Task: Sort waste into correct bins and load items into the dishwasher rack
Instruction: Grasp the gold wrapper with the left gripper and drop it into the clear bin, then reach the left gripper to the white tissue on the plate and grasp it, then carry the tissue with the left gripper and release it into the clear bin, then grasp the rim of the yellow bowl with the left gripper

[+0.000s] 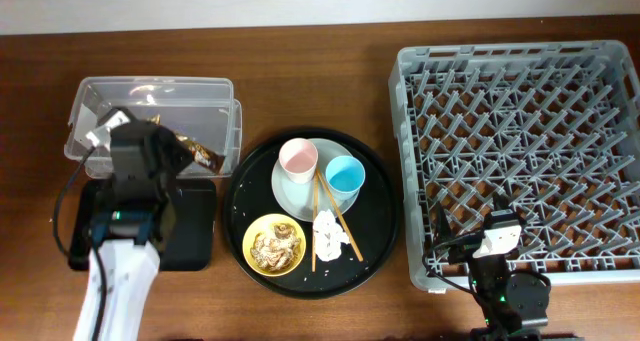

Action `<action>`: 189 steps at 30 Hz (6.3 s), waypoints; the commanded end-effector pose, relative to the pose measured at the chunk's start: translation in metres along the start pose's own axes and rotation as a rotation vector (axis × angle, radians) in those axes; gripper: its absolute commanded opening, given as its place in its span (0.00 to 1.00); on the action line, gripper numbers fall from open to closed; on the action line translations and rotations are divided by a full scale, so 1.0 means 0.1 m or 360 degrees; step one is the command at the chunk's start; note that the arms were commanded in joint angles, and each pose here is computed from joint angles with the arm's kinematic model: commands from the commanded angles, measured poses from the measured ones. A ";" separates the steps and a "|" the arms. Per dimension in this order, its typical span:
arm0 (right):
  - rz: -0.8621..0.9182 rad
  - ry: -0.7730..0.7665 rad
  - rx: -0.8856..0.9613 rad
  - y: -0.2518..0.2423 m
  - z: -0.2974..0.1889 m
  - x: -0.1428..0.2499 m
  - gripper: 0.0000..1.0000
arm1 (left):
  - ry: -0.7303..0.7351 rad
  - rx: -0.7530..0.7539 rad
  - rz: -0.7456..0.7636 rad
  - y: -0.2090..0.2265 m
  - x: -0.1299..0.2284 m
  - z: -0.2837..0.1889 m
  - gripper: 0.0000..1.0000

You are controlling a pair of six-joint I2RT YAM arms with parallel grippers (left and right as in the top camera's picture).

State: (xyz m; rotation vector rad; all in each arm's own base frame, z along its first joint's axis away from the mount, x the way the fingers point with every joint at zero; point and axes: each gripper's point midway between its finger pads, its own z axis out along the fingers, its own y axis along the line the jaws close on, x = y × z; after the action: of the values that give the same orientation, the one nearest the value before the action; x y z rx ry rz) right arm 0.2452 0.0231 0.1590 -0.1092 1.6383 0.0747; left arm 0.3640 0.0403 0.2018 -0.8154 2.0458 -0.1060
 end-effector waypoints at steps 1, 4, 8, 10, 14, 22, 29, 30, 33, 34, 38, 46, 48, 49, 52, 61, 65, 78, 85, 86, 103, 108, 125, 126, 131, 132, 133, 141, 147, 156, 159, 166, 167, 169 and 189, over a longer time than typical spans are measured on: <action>0.0004 0.0006 0.0017 -0.02 0.00 0.02 0.98 | -0.0013 -0.0030 -0.0033 0.04 -0.02 0.50 0.00; 0.0004 0.0006 0.0017 -0.02 0.00 0.02 0.98 | -0.0083 -0.0054 -0.0086 0.15 -0.08 0.92 0.10; 0.0004 0.0006 0.0017 -0.02 0.00 0.02 0.98 | -0.0091 -0.0047 0.0061 0.18 -0.09 1.05 0.71; 0.0004 0.0006 0.0017 -0.02 0.00 0.02 0.98 | -0.0103 0.0039 0.0204 0.04 -0.17 0.99 0.81; 0.0004 0.0006 0.0017 -0.02 0.00 0.02 0.98 | -0.0013 0.0322 0.0306 -0.42 -0.34 0.42 0.81; 0.0004 0.0006 0.0017 -0.02 0.00 0.02 0.98 | 0.0905 0.0506 0.0730 -0.62 1.19 -1.04 0.51; 0.0004 0.0006 0.0017 -0.02 0.00 0.02 0.98 | 0.1406 0.0266 0.1165 -0.30 2.37 -1.31 0.27; 0.0004 0.0006 0.0017 -0.02 0.00 0.02 0.98 | 0.1403 0.0181 0.1214 -0.21 2.46 -1.28 0.27; 0.0004 0.0006 0.0017 -0.02 0.00 0.02 0.98 | 0.1445 0.0130 0.1288 -0.14 2.65 -1.24 0.27; 0.0004 0.0006 0.0017 -0.02 0.00 0.02 0.98 | 0.1457 0.0133 0.1318 -0.14 2.72 -1.23 0.27; 0.0004 0.0006 0.0017 -0.02 0.00 0.02 0.98 | 0.1399 0.0129 0.1400 -0.24 2.88 -1.07 0.27; 0.0004 0.0006 0.0017 -0.02 0.00 0.02 0.99 | 0.1401 0.0035 0.1470 -0.22 3.10 -0.78 0.23; 0.0004 0.0006 0.0017 -0.02 0.00 0.02 0.98 | 0.1401 0.0039 0.1479 -0.22 3.10 -0.78 0.23; 0.0004 0.0006 0.0017 -0.02 0.00 0.02 0.98 | 0.1396 0.0054 0.1516 -0.23 3.09 -0.77 0.23; 0.0004 0.0006 0.0017 -0.02 0.00 0.02 0.98 | 0.1275 -0.0049 0.1594 -0.19 2.88 -0.74 0.23; 0.0004 0.0006 0.0017 -0.02 0.00 0.02 0.98 | 0.1308 0.0430 0.1465 -0.87 2.76 -1.11 0.69; 0.0004 0.0006 0.0017 -0.02 0.00 0.02 0.98 | 0.1205 0.0452 0.1516 -0.97 2.74 -0.98 0.70; 0.0004 0.0006 0.0017 -0.02 0.00 0.02 0.98 | 0.1189 0.0432 0.1728 -1.03 3.14 -0.49 0.70; 0.0004 0.0006 0.0017 -0.02 0.00 0.02 0.98 | 0.1181 0.0442 0.1722 -1.05 3.14 -0.48 0.56; 0.0004 0.0006 0.0017 -0.02 0.00 0.02 0.98 | 0.1181 0.0442 0.1722 -1.05 3.14 -0.48 0.52; 0.0004 0.0006 0.0017 -0.02 0.00 0.02 0.99 | 0.1261 0.0465 0.1715 -1.03 3.30 -0.44 0.13; 0.0004 0.0006 0.0017 -0.02 0.00 0.02 0.99 | 0.1218 0.0501 0.1696 -1.17 3.14 -0.54 0.00; 0.0004 0.0006 0.0017 -0.02 0.00 0.02 0.98 | 0.0244 -0.0149 0.0751 -0.73 0.16 0.01 0.00; 0.0004 0.0006 0.0017 -0.02 0.00 0.02 0.98 | 0.0213 -0.0176 0.0703 -0.66 0.05 0.06 0.00; 0.0004 0.0006 0.0017 -0.02 0.00 0.02 0.98 | 0.0279 -0.0315 0.0556 -0.28 -0.03 0.46 0.17; 0.0004 0.0006 0.0017 -0.02 0.00 0.02 0.98 | 0.0315 -0.0345 0.0566 -0.23 0.05 0.57 0.65; 0.0004 0.0006 0.0017 -0.02 0.00 0.02 0.98 | 0.0322 -0.0348 0.0574 -0.23 0.07 0.62 0.85; 0.0004 0.0006 0.0017 -0.02 0.00 0.02 0.98 | 0.0146 -0.0229 0.0547 -0.43 -0.23 0.46 0.99; 0.0004 0.0006 0.0017 -0.02 0.00 0.02 0.98 | 0.0213 -0.0115 0.0534 -0.52 -0.16 0.38 0.01; 0.0004 0.0006 0.0017 -0.02 0.00 0.02 0.98 | 0.0262 -0.0155 0.0564 -0.50 -0.01 0.68 0.98; 0.0004 0.0006 0.0017 -0.02 0.00 0.02 0.98 | 0.0266 -0.0144 0.0562 -0.51 -0.01 0.66 0.00; 0.0004 0.0006 0.0017 -0.02 0.00 0.02 0.98 | 0.0327 -0.0095 0.0563 -0.53 0.06 0.62 0.93; 0.0004 0.0006 0.0017 -0.02 0.00 0.02 0.98 | 0.0406 -0.0009 0.0554 -0.60 0.15 0.53 0.93; 0.0004 0.0006 0.0017 -0.02 0.00 0.02 0.98 | 0.0522 0.0168 0.0535 -0.73 0.25 0.26 0.84; 0.0004 0.0006 0.0017 -0.02 0.00 0.02 0.99 | 0.1379 0.0342 0.1284 -0.40 2.69 -1.19 0.30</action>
State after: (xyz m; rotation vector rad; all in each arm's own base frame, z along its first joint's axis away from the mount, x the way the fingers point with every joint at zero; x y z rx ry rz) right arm 0.2452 0.0231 0.1592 -0.1101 1.6371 0.0738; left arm 0.1921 -0.1804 0.1024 0.3223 2.9543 -0.2981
